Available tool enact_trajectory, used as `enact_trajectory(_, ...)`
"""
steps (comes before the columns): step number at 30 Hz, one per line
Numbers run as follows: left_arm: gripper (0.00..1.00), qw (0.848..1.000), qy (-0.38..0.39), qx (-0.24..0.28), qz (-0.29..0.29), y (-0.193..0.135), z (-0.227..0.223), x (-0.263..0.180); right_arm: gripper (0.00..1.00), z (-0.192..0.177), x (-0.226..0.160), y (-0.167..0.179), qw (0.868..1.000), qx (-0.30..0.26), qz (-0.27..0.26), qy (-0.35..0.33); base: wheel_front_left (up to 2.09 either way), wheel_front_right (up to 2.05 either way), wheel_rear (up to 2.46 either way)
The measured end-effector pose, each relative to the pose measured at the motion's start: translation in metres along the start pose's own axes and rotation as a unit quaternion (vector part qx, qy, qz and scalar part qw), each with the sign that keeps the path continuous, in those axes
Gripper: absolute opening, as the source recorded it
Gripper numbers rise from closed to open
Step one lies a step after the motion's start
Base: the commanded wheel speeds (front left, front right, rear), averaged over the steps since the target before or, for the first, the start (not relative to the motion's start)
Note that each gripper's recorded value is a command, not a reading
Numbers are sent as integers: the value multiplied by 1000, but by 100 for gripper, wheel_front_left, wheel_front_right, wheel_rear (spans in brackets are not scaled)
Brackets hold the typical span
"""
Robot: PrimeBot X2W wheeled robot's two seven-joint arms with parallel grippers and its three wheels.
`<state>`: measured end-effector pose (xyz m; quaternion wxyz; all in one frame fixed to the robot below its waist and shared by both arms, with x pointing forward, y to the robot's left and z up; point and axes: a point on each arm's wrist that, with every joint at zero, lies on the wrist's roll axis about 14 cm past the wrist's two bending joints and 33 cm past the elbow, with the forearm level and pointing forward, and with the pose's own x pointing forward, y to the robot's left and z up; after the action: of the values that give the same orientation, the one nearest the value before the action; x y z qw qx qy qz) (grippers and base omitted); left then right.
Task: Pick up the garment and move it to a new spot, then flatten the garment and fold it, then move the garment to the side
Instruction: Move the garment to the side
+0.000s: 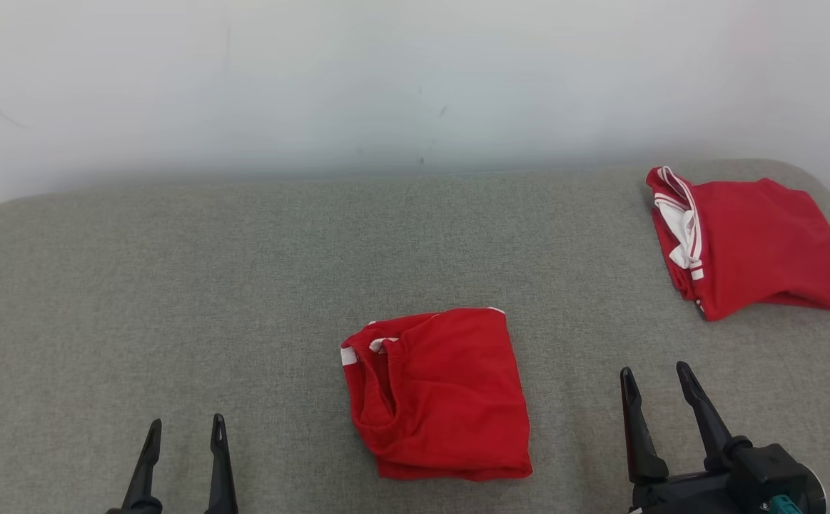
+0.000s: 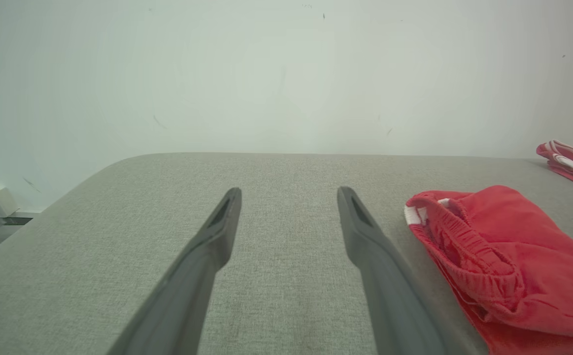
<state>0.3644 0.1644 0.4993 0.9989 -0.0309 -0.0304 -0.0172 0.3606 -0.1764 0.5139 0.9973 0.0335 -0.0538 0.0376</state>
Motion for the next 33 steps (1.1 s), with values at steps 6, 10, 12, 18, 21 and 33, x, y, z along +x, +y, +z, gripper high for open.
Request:
enact_trajectory(6, 100, 1000, 0, 7, 4, 5, 1, -3, 100, -1, 1, 2, 1000, 1, 3, 1, 0, 0, 0)
enact_trajectory(10, 100, 1000, 3, 8, 10, 10, -1, -6, 100, -3, 0, 2, 1000, 2, 4, 5, 0, 0, 0)
enact_trajectory(12, 100, 1000, 2, 9, 10, 10, -1, -7, 100, -4, -1, 2, 1000, 3, 3, 7, 0, 0, 0)
enact_trajectory(18, 100, 1000, 2, 10, 11, 11, -1, -8, 100, -7, -1, 1, 1000, 12, 0, 10, 0, 0, 0)
enact_trajectory(21, 100, 1000, 3, 10, 12, 11, -1, -8, 100, -8, -2, 1, 1000, 16, -1, 12, 0, 0, 0)
enact_trajectory(33, 100, 1000, 2, 8, 16, 14, 0, -9, 100, -11, -2, 2, 999, 33, -2, 16, 0, 0, 0)
